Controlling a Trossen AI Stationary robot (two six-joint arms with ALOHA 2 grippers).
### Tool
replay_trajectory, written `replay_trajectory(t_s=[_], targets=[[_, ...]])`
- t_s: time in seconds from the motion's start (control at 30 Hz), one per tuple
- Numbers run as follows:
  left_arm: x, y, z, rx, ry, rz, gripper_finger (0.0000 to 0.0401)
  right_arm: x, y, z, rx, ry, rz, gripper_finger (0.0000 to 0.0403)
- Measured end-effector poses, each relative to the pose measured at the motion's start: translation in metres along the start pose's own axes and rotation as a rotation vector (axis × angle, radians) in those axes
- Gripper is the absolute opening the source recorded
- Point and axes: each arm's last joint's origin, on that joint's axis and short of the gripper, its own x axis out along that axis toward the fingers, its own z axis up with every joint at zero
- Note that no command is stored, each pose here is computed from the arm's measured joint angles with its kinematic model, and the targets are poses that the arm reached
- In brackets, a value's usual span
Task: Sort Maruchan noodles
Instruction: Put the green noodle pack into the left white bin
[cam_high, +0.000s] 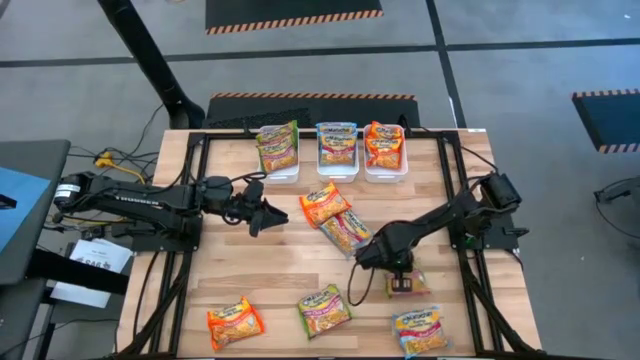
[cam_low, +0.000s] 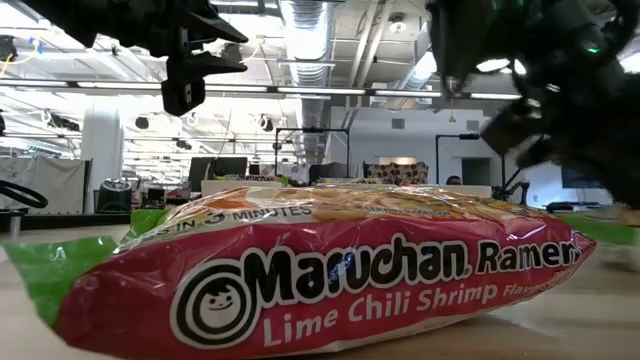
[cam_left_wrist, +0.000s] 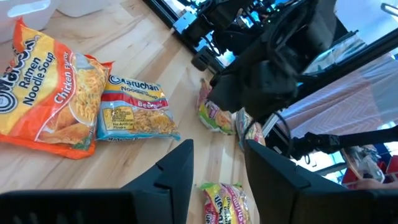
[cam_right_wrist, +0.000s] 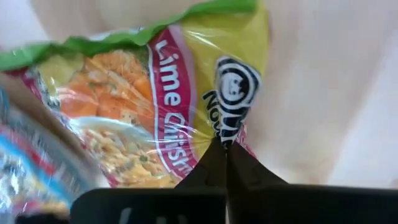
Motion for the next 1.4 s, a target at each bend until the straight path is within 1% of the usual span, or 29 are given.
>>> replay_trajectory(t_s=[0.23,0.37,0.43,0.5,0.67,0.77,0.93,1.07,1.13,1.3,1.4], targets=[[0.000,0.004,-0.003,-0.026,0.024,0.047,0.0171,-0.030,0.008,0.008,-0.009,-0.081,-0.064,0.0004],[0.000,0.006,-0.001,-0.025,-0.045,0.118,0.0197,-0.050,0.008,0.010,0.003,-0.098,-0.105,0.0003],[-0.001,0.007,0.000,-0.023,-0.087,0.156,0.0204,-0.060,0.005,0.011,0.002,-0.105,-0.135,0.0003],[-0.001,0.008,0.000,-0.019,-0.102,0.171,0.0205,-0.071,0.002,0.012,0.006,-0.115,-0.152,0.0003],[-0.001,0.009,0.002,0.001,-0.106,0.171,0.0206,-0.100,-0.007,0.018,0.035,-0.182,-0.164,0.0003],[-0.001,0.008,0.004,0.001,-0.120,0.161,0.0206,-0.121,-0.012,0.023,0.059,-0.248,-0.138,0.0003],[-0.001,0.006,0.007,0.040,-0.142,0.136,0.0206,-0.157,-0.024,0.028,0.097,-0.369,-0.097,0.0003],[-0.001,0.007,0.009,0.030,-0.134,0.108,0.0206,-0.181,-0.036,0.029,0.136,-0.452,-0.071,0.0003],[-0.001,0.006,0.013,0.021,-0.151,0.084,0.0206,-0.192,-0.042,0.029,0.155,-0.487,-0.062,0.0002],[-0.003,0.008,0.025,-0.038,-0.193,0.073,0.0206,-0.213,-0.054,0.027,0.190,-0.560,-0.043,0.0002],[-0.004,0.005,0.035,-0.031,-0.189,0.053,0.0206,-0.222,-0.059,0.027,0.206,-0.596,-0.030,0.0002]])
